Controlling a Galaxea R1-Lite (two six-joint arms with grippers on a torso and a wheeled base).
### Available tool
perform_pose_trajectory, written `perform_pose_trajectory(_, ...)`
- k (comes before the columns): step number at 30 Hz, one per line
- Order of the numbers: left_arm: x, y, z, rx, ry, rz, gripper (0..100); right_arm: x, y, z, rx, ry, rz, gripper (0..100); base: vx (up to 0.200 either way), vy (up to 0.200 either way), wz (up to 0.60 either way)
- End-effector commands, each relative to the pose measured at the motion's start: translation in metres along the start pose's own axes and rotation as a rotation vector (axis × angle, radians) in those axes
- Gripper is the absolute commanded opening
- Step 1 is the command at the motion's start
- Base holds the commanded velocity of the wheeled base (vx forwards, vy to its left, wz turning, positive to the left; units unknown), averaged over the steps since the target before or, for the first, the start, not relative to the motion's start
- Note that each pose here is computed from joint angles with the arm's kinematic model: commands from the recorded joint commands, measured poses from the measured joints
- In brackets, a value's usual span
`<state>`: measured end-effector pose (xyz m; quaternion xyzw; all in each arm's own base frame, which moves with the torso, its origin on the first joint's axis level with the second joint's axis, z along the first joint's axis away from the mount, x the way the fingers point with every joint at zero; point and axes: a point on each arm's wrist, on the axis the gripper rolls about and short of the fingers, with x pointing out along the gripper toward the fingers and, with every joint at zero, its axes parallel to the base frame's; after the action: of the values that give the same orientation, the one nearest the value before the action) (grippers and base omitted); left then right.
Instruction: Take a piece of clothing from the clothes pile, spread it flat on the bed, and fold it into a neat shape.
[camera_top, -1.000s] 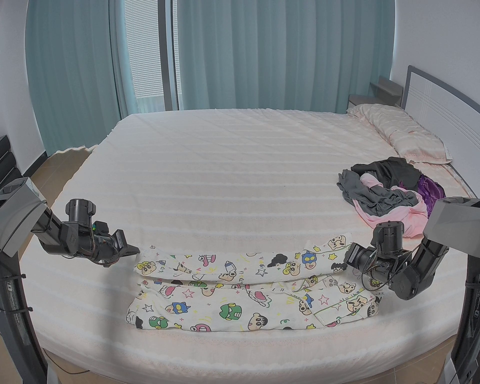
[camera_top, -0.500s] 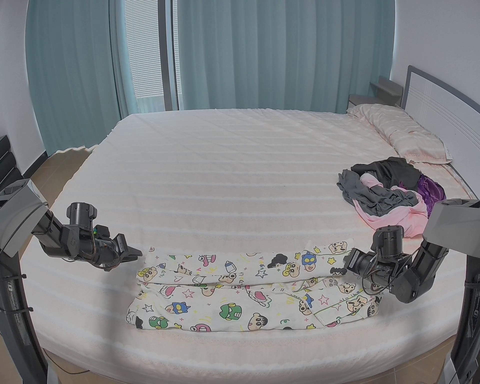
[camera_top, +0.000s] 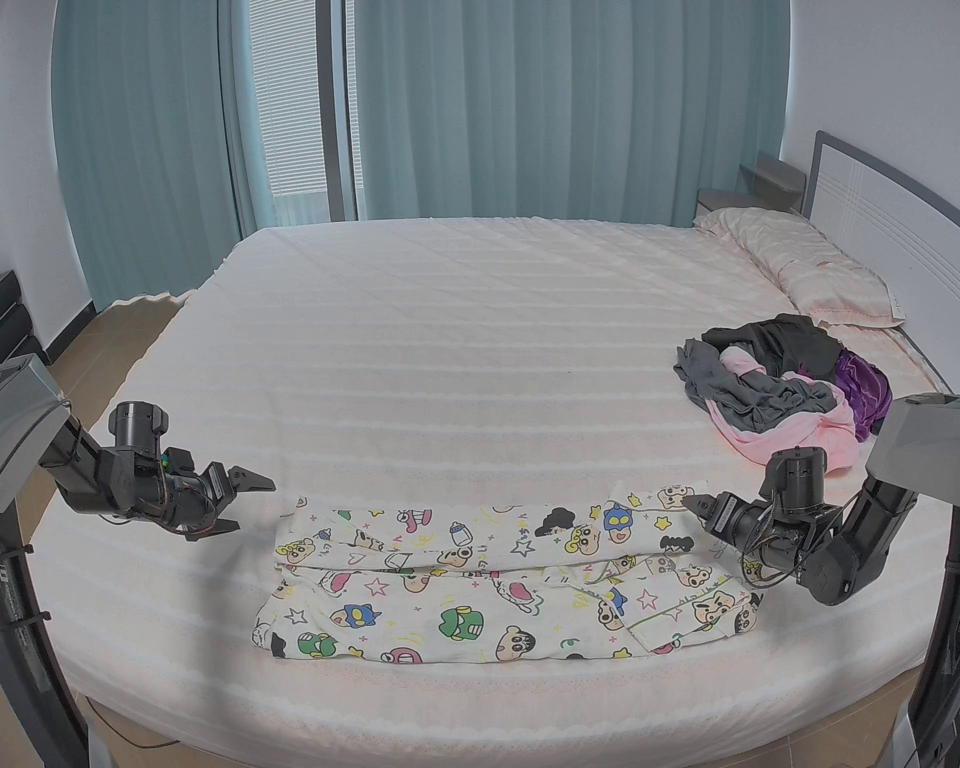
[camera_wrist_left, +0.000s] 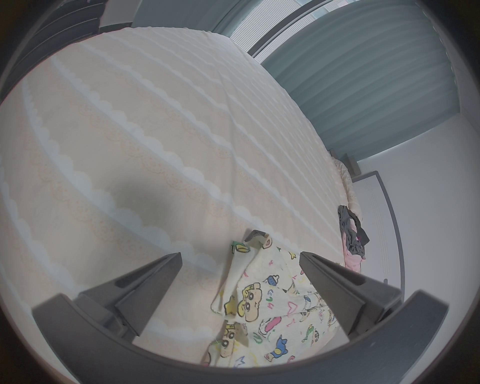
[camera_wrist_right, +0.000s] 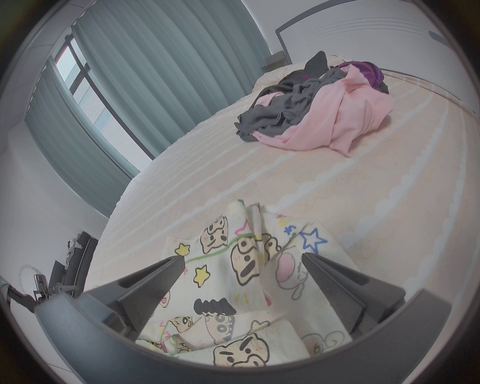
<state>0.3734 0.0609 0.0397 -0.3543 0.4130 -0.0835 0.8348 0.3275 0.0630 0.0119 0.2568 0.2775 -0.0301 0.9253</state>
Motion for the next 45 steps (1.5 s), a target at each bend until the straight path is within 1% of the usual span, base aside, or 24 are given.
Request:
perform_pose_trajectory(1,-0.022,-0.021,-0.005,-0.004,-0.028,-0.025,100,-0.018,0.005,0.016,0.016,-0.054,0.023,100,0.0,0.0,0.0)
perform_pose_trajectory(2,-0.023,-0.029,-0.006,-0.023,-0.03,-0.033,100,-0.02,0.006,0.015,0.015,-0.053,0.024,100,0.0,0.0,0.0)
perform_pose_trajectory(4,-0.023,-0.029,-0.006,-0.023,-0.03,-0.033,100,-0.02,0.006,0.015,0.015,-0.053,0.024,100,0.0,0.0,0.0)
perform_pose_trajectory(5,-0.03,-0.051,-0.008,-0.104,-0.043,-0.068,100,-0.022,0.011,0.013,0.015,-0.052,0.038,100,0.0,0.0,0.0)
perform_pose_trajectory(7,-0.027,-0.077,-0.017,-0.17,-0.057,-0.097,100,-0.022,0.019,0.009,0.033,-0.044,0.06,100,0.0,0.0,0.0)
perform_pose_trajectory(9,-0.015,-0.09,-0.031,-0.189,-0.077,-0.085,100,-0.022,0.024,0.006,0.049,-0.035,0.073,100,0.0,0.0,0.0)
perform_pose_trajectory(12,0.006,-0.108,-0.052,-0.191,-0.131,-0.082,100,-0.022,0.025,0.001,0.057,-0.021,0.077,100,0.0,0.0,0.0)
perform_pose_trajectory(14,0.023,-0.118,-0.069,-0.201,-0.147,-0.093,100,-0.023,0.026,0.001,0.068,-0.018,0.078,100,0.0,0.0,0.0)
perform_pose_trajectory(15,0.025,-0.121,-0.072,-0.201,-0.151,-0.097,100,-0.023,0.026,0.001,0.069,-0.017,0.078,100,0.0,0.0,0.0)
perform_pose_trajectory(16,0.036,-0.13,-0.085,-0.217,-0.164,-0.107,100,-0.024,0.028,-0.001,0.079,-0.013,0.083,100,0.0,0.0,0.0)
perform_pose_trajectory(17,0.036,-0.13,-0.085,-0.217,-0.164,-0.107,100,-0.024,0.028,-0.001,0.079,-0.013,0.083,100,0.0,0.0,0.0)
perform_pose_trajectory(19,0.05,-0.138,-0.105,-0.225,-0.165,-0.105,100,-0.024,0.029,-0.002,0.096,-0.008,0.087,100,0.0,0.0,0.0)
perform_pose_trajectory(20,0.059,-0.138,-0.118,-0.218,-0.157,-0.086,100,-0.025,0.028,-0.004,0.099,-0.002,0.082,100,0.0,0.0,0.0)
perform_pose_trajectory(21,0.059,-0.138,-0.118,-0.218,-0.157,-0.086,100,-0.025,0.028,-0.004,0.099,-0.002,0.082,100,0.0,0.0,0.0)
perform_pose_trajectory(22,0.067,-0.136,-0.129,-0.211,-0.149,-0.062,100,-0.026,0.027,-0.005,0.099,0.002,0.079,100,0.0,0.0,0.0)
perform_pose_trajectory(23,0.071,-0.135,-0.134,-0.21,-0.149,-0.046,100,-0.026,0.027,-0.005,0.101,0.0,0.08,100,0.0,0.0,0.0)
perform_pose_trajectory(24,0.071,-0.135,-0.134,-0.21,-0.149,-0.046,100,-0.026,0.027,-0.005,0.101,0.0,0.08,100,0.0,0.0,0.0)
perform_pose_trajectory(27,0.077,-0.129,-0.148,-0.205,-0.164,-0.003,100,-0.027,0.026,-0.006,0.102,-0.005,0.087,100,0.0,0.0,0.0)
perform_pose_trajectory(30,0.076,-0.122,-0.156,-0.187,-0.184,-0.009,100,-0.028,0.027,-0.008,0.098,-0.004,0.094,100,0.0,0.0,0.0)
perform_pose_trajectory(33,0.073,-0.118,-0.158,-0.165,-0.209,-0.037,100,-0.028,0.027,-0.01,0.096,-0.001,0.093,100,0.0,0.0,0.0)
perform_pose_trajectory(34,0.07,-0.114,-0.159,-0.137,-0.22,-0.04,100,-0.029,0.027,-0.01,0.096,-0.001,0.095,100,0.0,0.0,0.0)
perform_pose_trajectory(36,0.068,-0.108,-0.159,-0.099,-0.232,-0.031,100,-0.029,0.028,-0.01,0.095,0.001,0.098,100,0.0,0.0,0.0)
perform_pose_trajectory(42,0.058,-0.093,-0.155,-0.09,-0.246,0.013,100,-0.029,0.027,-0.01,0.094,0.0,0.096,100,0.0,0.0,0.0)
perform_pose_trajectory(45,0.048,-0.084,-0.146,-0.071,-0.283,0.028,100,-0.028,0.028,-0.01,0.093,0.002,0.097,100,0.0,0.0,0.0)
